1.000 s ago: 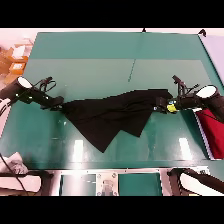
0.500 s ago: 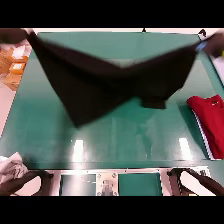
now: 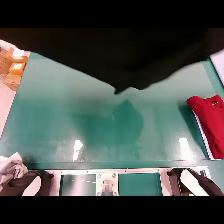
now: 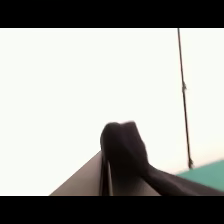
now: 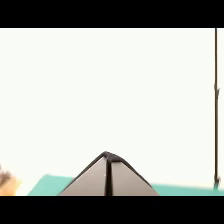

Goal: Fold the shirts.

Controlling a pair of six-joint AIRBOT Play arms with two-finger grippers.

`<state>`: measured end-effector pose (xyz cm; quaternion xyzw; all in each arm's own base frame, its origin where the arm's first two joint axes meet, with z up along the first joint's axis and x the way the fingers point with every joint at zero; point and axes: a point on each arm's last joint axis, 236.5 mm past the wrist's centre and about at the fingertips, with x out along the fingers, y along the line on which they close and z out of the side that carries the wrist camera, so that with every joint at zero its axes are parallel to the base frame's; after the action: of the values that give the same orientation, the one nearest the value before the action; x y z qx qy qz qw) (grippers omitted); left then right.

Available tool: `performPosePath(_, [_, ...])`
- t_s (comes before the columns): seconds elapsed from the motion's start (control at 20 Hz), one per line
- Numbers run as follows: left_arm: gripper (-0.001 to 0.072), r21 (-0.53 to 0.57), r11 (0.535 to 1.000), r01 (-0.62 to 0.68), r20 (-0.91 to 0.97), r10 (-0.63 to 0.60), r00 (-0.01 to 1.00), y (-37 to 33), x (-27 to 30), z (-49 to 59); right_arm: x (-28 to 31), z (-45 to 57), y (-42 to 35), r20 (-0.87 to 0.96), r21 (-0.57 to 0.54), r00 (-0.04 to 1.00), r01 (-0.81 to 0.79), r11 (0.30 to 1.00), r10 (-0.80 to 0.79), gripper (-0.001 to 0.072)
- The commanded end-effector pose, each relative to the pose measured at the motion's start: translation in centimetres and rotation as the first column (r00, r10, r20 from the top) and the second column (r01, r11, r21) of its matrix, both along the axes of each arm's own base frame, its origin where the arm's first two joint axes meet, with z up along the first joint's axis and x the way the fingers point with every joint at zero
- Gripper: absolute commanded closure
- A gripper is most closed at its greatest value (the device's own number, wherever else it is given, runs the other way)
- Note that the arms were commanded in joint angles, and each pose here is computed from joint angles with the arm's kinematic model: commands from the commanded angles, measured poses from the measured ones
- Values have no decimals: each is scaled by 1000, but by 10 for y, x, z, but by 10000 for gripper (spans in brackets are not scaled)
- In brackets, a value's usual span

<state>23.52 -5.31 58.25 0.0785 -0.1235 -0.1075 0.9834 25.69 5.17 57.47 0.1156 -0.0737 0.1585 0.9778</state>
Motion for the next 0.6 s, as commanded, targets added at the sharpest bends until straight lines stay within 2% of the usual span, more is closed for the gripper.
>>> performPosePath(0.0, [687,1,999,-45,16,45,999,7,-21,5,-26,31,4,122,10,992,26,1000,-27,700])
performPosePath(0.15, [686,-1,999,-36,-69,36,997,7,-2,-14,-4,17,-9,75,46,997,32,998,-36,700])
performPosePath(0.3, [686,-30,999,-29,-230,21,973,12,48,-66,53,-35,-37,-77,107,996,42,993,-34,700])
performPosePath(0.4, [686,-71,997,-9,-394,-20,919,12,99,-127,105,-88,-48,-211,137,977,21,990,8,700])
performPosePath(0.55, [686,-130,991,31,-640,-108,761,7,180,-255,189,-192,-46,-420,192,902,-24,981,104,700])
